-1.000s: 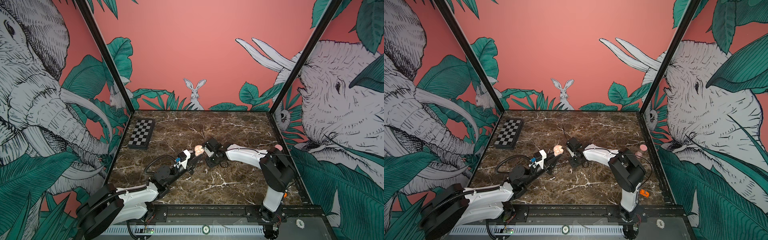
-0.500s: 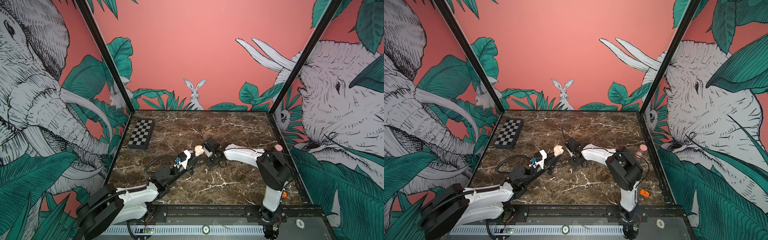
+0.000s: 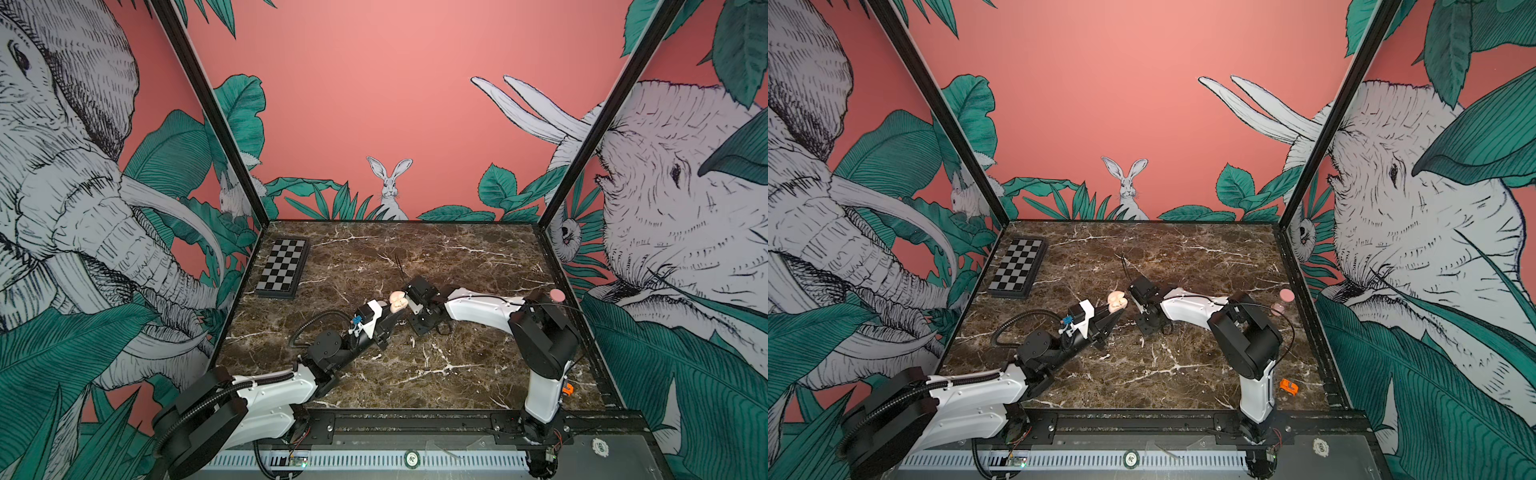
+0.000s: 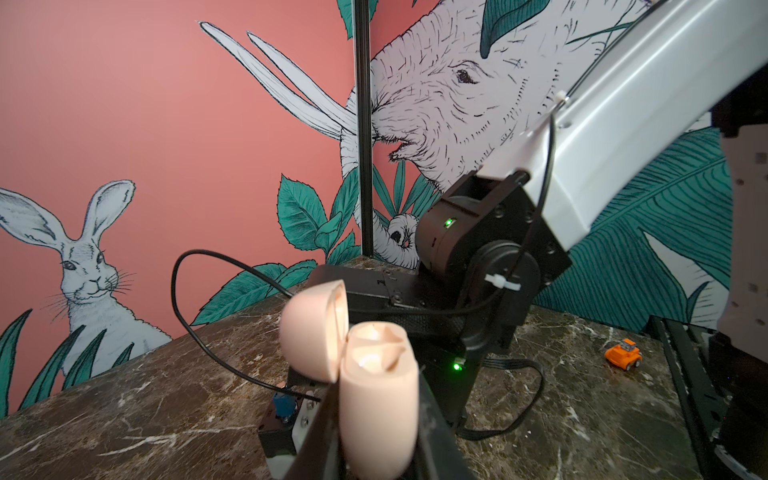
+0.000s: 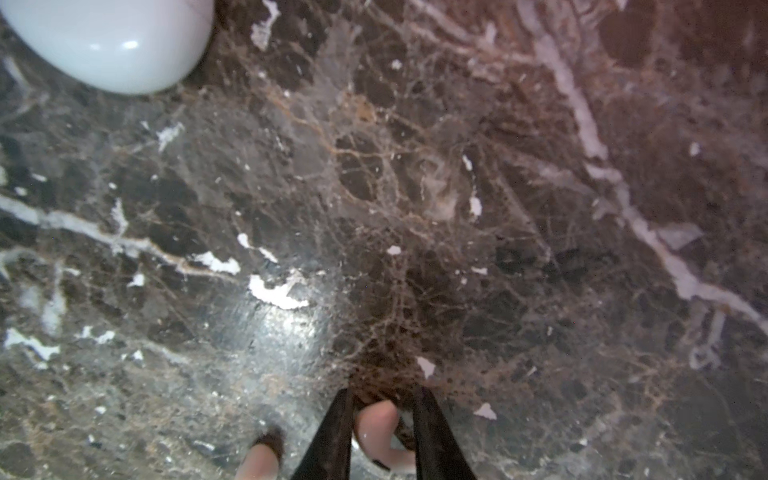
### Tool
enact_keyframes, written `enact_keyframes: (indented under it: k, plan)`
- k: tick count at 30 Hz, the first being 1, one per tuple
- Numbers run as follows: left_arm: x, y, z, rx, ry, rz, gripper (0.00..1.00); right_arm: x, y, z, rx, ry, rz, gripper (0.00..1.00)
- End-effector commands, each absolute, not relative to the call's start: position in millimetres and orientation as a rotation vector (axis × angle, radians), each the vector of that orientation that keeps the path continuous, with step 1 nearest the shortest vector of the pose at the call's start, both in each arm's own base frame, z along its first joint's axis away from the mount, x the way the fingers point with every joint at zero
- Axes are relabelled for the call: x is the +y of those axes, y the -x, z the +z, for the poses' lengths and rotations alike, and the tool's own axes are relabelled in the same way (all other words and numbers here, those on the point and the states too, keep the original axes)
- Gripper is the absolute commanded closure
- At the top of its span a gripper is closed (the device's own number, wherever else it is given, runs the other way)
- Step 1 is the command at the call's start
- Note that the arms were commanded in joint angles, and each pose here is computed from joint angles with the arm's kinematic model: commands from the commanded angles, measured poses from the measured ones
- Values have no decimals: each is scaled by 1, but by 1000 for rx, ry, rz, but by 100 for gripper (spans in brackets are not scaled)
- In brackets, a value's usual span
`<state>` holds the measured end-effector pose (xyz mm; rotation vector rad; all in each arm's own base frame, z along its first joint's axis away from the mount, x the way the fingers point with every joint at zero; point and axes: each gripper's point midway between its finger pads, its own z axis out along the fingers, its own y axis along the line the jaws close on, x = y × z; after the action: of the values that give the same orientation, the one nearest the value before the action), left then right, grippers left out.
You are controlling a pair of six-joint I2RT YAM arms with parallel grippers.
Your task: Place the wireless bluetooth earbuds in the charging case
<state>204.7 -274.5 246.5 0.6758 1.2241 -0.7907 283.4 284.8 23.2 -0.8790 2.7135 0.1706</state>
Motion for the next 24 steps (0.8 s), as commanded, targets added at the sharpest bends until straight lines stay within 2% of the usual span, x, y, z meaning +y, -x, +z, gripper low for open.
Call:
enact_keyframes:
  k: [1, 14, 24]
  plan:
    - [-275, -201, 250, 1205, -687, -792, 100, 282, -279, 20, 2731, 865, 146, 75]
    - [-275, -201, 250, 1204, -693, -790, 100, 275, -273, 17, 2779, 771, 158, 71]
    - [-276, -200, 250, 1204, -697, -792, 100, 269, -269, 12, 2805, 752, 133, 76]
